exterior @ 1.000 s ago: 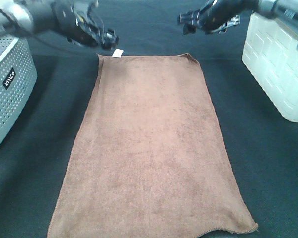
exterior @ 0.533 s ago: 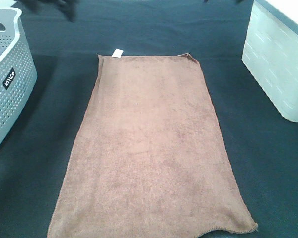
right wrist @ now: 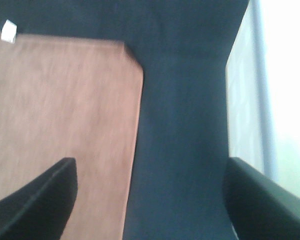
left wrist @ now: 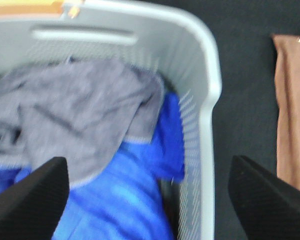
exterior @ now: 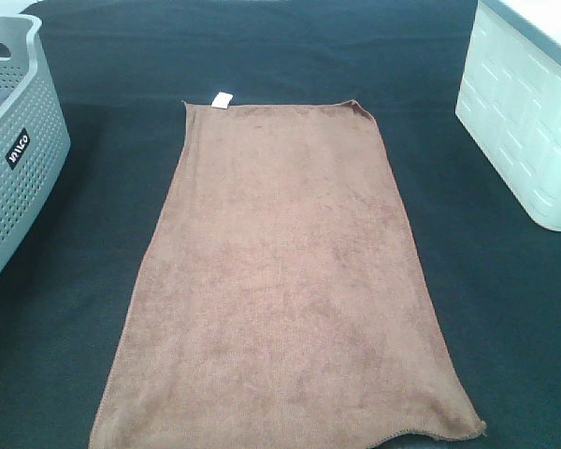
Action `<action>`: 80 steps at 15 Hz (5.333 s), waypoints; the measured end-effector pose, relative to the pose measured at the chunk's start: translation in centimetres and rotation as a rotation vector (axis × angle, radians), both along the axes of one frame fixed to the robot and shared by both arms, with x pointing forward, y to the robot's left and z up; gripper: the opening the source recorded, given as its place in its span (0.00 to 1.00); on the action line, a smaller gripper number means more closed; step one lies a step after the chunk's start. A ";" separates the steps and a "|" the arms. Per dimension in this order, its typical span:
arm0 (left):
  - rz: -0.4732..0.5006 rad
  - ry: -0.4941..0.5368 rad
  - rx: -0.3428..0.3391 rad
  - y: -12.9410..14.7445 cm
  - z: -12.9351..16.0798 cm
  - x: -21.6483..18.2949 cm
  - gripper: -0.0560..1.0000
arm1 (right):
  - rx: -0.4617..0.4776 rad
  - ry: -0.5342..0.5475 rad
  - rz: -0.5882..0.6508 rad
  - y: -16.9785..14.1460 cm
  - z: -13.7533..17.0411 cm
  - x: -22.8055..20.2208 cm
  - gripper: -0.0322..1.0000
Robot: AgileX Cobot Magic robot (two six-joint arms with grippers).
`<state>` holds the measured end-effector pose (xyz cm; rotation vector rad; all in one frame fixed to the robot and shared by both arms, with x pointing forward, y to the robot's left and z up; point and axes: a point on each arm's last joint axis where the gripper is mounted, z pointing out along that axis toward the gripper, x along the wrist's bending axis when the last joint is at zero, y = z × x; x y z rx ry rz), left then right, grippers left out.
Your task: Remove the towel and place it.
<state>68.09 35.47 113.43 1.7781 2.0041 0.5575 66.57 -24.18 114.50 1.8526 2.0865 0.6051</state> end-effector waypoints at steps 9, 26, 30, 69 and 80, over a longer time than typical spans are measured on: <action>0.007 -0.075 0.016 -2.6 1.5 -22.8 0.82 | 0.070 0.039 -0.061 -2.6 1.9 -24.9 0.74; -0.017 -0.565 0.188 -4.9 -5.6 -46.3 0.82 | -0.026 -0.415 -0.121 -6.4 -9.3 -42.7 0.74; -0.037 -0.467 0.136 -5.2 -7.8 -45.7 0.82 | -0.070 -0.426 -0.065 -6.3 -9.5 -42.6 0.73; -0.095 -0.539 0.022 -5.8 -8.2 -44.7 0.82 | -0.055 -0.511 -0.045 -6.3 -10.0 -43.6 0.73; -0.095 -0.539 0.022 -5.8 -8.2 -44.7 0.82 | -0.056 -0.511 -0.045 -6.3 -10.0 -43.6 0.73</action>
